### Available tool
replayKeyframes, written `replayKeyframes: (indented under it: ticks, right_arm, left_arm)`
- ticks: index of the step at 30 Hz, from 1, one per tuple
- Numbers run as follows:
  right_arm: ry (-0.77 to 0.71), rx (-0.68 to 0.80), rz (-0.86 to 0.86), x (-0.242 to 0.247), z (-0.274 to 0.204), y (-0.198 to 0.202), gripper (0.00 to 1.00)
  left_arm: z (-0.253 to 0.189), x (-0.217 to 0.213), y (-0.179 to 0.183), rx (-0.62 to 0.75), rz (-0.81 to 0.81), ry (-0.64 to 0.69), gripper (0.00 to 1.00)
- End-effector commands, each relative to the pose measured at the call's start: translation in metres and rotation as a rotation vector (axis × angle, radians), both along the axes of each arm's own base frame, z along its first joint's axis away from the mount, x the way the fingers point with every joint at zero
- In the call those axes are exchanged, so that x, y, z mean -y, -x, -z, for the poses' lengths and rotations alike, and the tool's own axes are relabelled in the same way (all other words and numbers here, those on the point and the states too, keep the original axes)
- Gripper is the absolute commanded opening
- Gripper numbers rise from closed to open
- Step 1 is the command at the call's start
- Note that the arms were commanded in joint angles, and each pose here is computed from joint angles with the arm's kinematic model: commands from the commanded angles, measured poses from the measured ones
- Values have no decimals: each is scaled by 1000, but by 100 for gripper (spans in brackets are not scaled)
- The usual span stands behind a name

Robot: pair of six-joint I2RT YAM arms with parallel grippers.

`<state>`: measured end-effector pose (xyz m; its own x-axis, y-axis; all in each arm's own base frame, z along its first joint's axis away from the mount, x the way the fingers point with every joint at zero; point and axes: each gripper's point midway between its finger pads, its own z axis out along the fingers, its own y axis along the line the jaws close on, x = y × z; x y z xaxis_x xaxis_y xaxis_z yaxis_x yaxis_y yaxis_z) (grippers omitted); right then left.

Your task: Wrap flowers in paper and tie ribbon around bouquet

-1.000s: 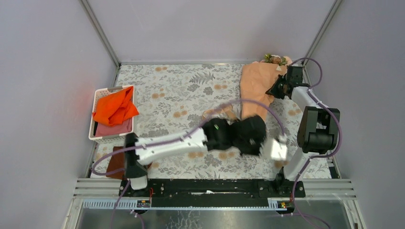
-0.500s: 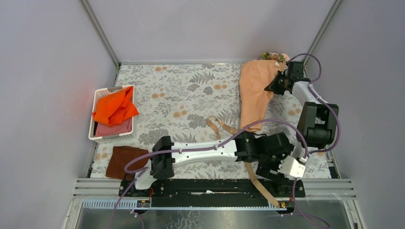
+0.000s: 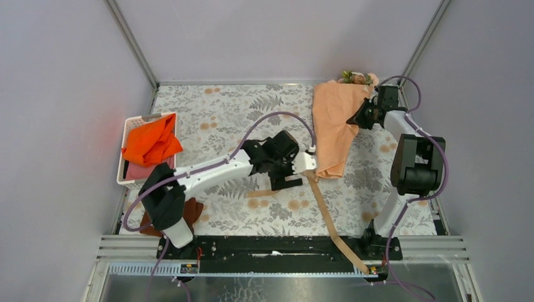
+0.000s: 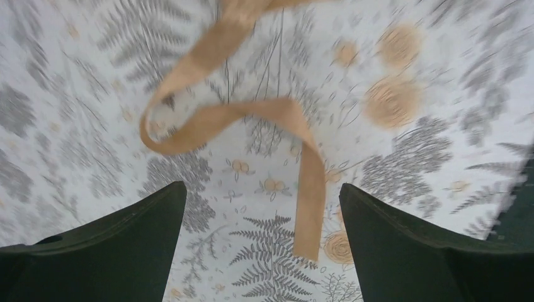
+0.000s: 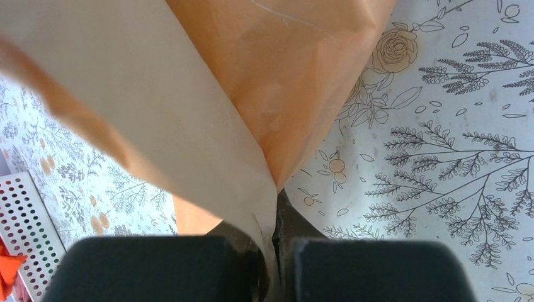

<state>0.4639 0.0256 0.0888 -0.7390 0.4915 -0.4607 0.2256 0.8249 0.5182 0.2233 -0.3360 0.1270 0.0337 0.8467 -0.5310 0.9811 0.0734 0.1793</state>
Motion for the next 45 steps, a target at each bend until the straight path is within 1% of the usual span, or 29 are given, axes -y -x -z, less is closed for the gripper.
replayKeyframes:
  ticks: [1,3,8,10,11,12,14,15,16,17,20,22,25,28,31,33,35,36,37,39,41,43,45]
  right_arm:
    - [-15,69,-25,-9,-17,-8,0]
    - [-13,66,-23,-10,-16,-6,0]
    - [-11,72,-25,-12,-20,-1,0]
    - [-14,77,-29,-16,-22,1,0]
    - [-15,78,-33,-19,-23,3,0]
    - [-14,79,-36,-22,-23,4,0]
    - [-14,74,-42,-27,-22,7,0]
    - [-16,71,-47,-30,-21,8,0]
    - [-21,67,-52,-34,-21,10,0]
    - [-26,67,-60,-38,-21,11,0]
    - [-36,61,-88,-53,-20,19,0]
    - [-47,64,-136,-76,-21,26,0]
    - [-82,67,-199,-107,-24,37,0]
    - [-142,79,-234,-138,-30,52,0]
    - [-164,102,-276,-174,-36,72,0]
    - [-183,113,-304,-202,-34,89,0]
    - [-208,112,-310,-221,-26,105,0]
    - [-213,105,-309,-228,-19,113,0]
    - [-213,101,-306,-234,-12,120,0]
    - [-212,85,-303,-245,3,131,0]
    - [-204,66,-313,-256,17,142,0]
    - [-186,47,-327,-266,29,150,0]
    - [-188,34,-326,-272,36,155,0]
  left_arm:
    - [49,-5,-10,-4,-56,-9,99]
    - [68,-7,-11,-10,-61,-33,99]
    - [95,-11,-27,32,-111,-86,98]
    - [103,-16,-32,43,-126,-108,92]
    - [107,-19,-31,38,-130,-119,85]
    - [109,-21,-29,24,-126,-121,75]
    - [114,-25,-21,-19,-106,-124,43]
    - [115,-29,-18,-36,-97,-129,25]
    - [115,-36,-19,-45,-107,-134,4]
    - [114,-44,-24,-52,-130,-134,0]
    - [104,-84,-48,-82,-261,-120,0]
    - [90,-108,-60,-103,-335,-74,0]
    - [77,-139,-69,-111,-413,-22,0]
    - [74,-169,-72,-122,-484,0,0]
    - [66,-199,-83,-117,-581,13,0]
    - [46,-224,-96,-101,-668,28,0]
    - [7,-239,-106,-92,-735,81,0]
    - [-20,-240,-107,-90,-739,123,0]
    - [-43,-235,-102,-105,-717,160,0]
    - [-94,-218,-90,-108,-637,256,0]
    - [-131,-192,-72,-140,-543,354,0]
    - [-146,-159,-54,-186,-445,393,0]
    - [-140,-119,-36,-251,-347,394,0]
